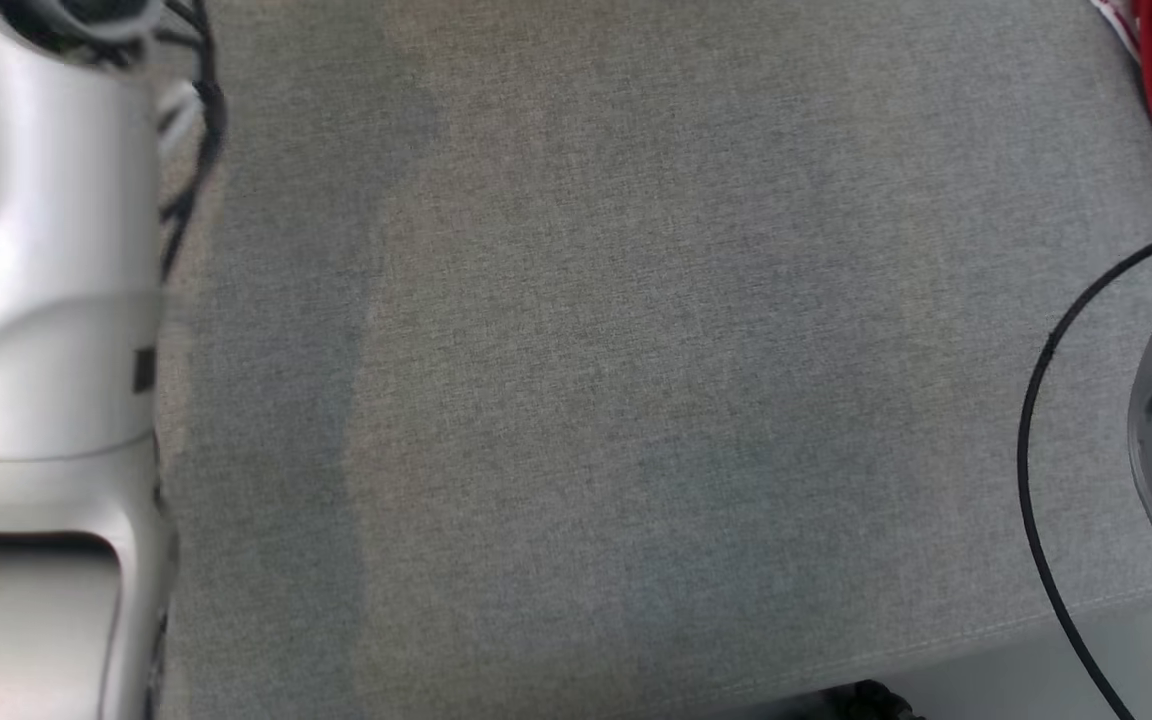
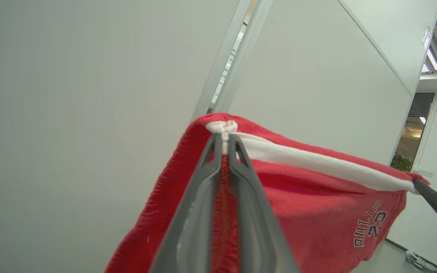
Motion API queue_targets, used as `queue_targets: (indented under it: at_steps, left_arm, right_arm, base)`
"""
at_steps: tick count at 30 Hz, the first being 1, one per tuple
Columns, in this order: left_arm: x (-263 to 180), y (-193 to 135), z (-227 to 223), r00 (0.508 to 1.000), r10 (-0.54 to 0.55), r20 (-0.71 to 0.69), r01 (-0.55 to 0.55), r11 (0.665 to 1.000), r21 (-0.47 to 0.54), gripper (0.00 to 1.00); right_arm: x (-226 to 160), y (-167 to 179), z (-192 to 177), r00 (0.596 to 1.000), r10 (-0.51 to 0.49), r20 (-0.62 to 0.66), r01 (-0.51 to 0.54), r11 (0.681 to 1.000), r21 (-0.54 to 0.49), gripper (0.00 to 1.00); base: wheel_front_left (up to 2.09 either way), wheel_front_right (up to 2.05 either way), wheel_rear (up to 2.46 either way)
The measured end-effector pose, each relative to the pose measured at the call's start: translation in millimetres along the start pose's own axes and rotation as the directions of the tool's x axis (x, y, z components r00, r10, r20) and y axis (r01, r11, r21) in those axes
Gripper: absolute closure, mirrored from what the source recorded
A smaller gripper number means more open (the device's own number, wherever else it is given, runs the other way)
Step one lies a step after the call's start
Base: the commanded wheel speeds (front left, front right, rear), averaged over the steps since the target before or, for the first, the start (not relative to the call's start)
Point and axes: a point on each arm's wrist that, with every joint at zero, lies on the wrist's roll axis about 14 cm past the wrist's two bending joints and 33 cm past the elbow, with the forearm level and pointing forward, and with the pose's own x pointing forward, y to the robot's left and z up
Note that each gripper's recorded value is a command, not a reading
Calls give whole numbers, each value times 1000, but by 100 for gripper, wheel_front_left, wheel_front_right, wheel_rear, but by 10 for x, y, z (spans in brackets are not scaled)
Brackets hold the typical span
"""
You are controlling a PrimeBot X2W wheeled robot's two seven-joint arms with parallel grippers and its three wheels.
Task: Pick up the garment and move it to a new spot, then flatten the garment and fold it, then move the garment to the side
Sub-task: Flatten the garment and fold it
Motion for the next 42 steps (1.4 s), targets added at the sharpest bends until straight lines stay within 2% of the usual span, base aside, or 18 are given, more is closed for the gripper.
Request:
queue_targets:
  at_steps: [4,6,10,15,18,19,21,23,27,34,37,38,42]
  left_arm:
    - [-439,-59,-608,985,-22,-173,24,1000,5,100]
    - [-711,-82,-840,968,-28,-250,26,1000,-11,100]
    - [-1274,-52,-1121,922,-20,-387,13,1000,-19,100]
    - [-1943,-193,-1287,849,-29,-527,7,999,-44,100]
    - [-2349,-241,-1355,787,-25,-616,6,999,-33,100]
    - [-2429,-245,-1331,780,-12,-625,-10,999,-32,100]
    - [-2541,-275,-1275,771,-2,-637,-19,999,-27,100]
    - [-2715,-304,-1228,754,16,-657,-42,999,-24,100]
    - [-3103,-344,-1190,683,49,-729,-95,995,-22,100]
    - [-3556,-454,-1019,573,67,-817,-93,996,16,100]
    - [-3762,-556,-929,533,66,-843,-95,995,19,100]
    - [-3821,-589,-909,521,66,-851,-94,995,19,100]
    - [-4129,-731,-880,423,64,-904,-97,995,26,100]
  right_arm:
    - [-296,1,-553,992,7,-126,-6,1000,12,100]
    - [-589,72,-936,973,29,-228,-21,999,38,100]
    - [-1160,106,-1338,932,43,-359,-11,996,92,100]
    - [-2059,11,-1607,817,24,-576,56,991,122,100]
    - [-2429,-30,-1508,761,36,-648,4,998,61,100]
    - [-2522,-40,-1443,751,24,-659,26,997,66,100]
    - [-2754,0,-1374,705,27,-709,21,998,59,100]
    - [-3030,50,-1293,639,26,-769,35,997,63,100]
    - [-3427,149,-1057,537,24,-843,82,993,81,100]
    - [-3895,258,-598,410,28,-912,143,985,94,100]
    - [-4227,282,-474,299,32,-954,169,982,86,100]
    - [-4306,290,-439,273,34,-961,180,980,86,100]
    - [-4616,253,-300,162,19,-987,215,975,54,100]
  base:
    - [0,0,0]
    - [0,0,0]
    - [0,0,0]
    - [0,0,0]
    - [0,0,0]
    - [0,0,0]
    - [0,0,0]
    - [0,0,0]
    - [0,0,0]
    - [0,0,0]
    - [0,0,0]
    - [0,0,0]
    - [0,0,0]
